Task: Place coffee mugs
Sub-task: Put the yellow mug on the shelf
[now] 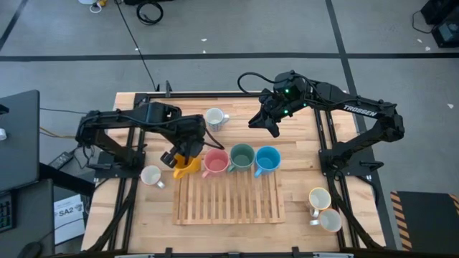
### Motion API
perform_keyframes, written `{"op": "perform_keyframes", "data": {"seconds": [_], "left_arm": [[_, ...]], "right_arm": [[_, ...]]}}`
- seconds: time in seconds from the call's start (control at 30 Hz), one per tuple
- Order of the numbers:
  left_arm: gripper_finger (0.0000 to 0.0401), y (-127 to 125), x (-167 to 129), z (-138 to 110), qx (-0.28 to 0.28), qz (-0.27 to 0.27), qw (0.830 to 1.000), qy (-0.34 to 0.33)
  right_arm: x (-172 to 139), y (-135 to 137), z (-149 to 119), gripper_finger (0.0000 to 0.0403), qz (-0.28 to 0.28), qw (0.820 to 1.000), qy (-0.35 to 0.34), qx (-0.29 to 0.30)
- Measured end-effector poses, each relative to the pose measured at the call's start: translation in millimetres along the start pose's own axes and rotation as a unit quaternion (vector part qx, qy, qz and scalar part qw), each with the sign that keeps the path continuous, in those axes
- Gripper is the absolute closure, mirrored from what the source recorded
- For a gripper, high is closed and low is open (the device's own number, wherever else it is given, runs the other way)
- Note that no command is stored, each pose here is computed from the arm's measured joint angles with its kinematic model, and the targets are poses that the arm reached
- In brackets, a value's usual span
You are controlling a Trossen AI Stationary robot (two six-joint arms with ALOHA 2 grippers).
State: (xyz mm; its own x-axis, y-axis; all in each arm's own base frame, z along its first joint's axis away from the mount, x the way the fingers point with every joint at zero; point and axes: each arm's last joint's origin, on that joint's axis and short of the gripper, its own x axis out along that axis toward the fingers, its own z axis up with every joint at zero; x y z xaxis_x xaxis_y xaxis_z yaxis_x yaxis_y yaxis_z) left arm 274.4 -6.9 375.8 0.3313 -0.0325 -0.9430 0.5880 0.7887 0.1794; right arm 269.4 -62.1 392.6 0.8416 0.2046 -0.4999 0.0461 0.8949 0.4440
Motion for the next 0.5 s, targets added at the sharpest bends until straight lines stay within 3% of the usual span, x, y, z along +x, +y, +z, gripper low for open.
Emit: {"op": "perform_keyframes", "data": {"seconds": [0.5], "left_arm": [[0.0364, 0.4, 0.3, 1.9, -0.015, 0.006, 1.000, -0.006]], "right_arm": [[0.0, 0.0, -0.2, 0.0313, 0.000, 1.000, 0.001, 0.001]]}}
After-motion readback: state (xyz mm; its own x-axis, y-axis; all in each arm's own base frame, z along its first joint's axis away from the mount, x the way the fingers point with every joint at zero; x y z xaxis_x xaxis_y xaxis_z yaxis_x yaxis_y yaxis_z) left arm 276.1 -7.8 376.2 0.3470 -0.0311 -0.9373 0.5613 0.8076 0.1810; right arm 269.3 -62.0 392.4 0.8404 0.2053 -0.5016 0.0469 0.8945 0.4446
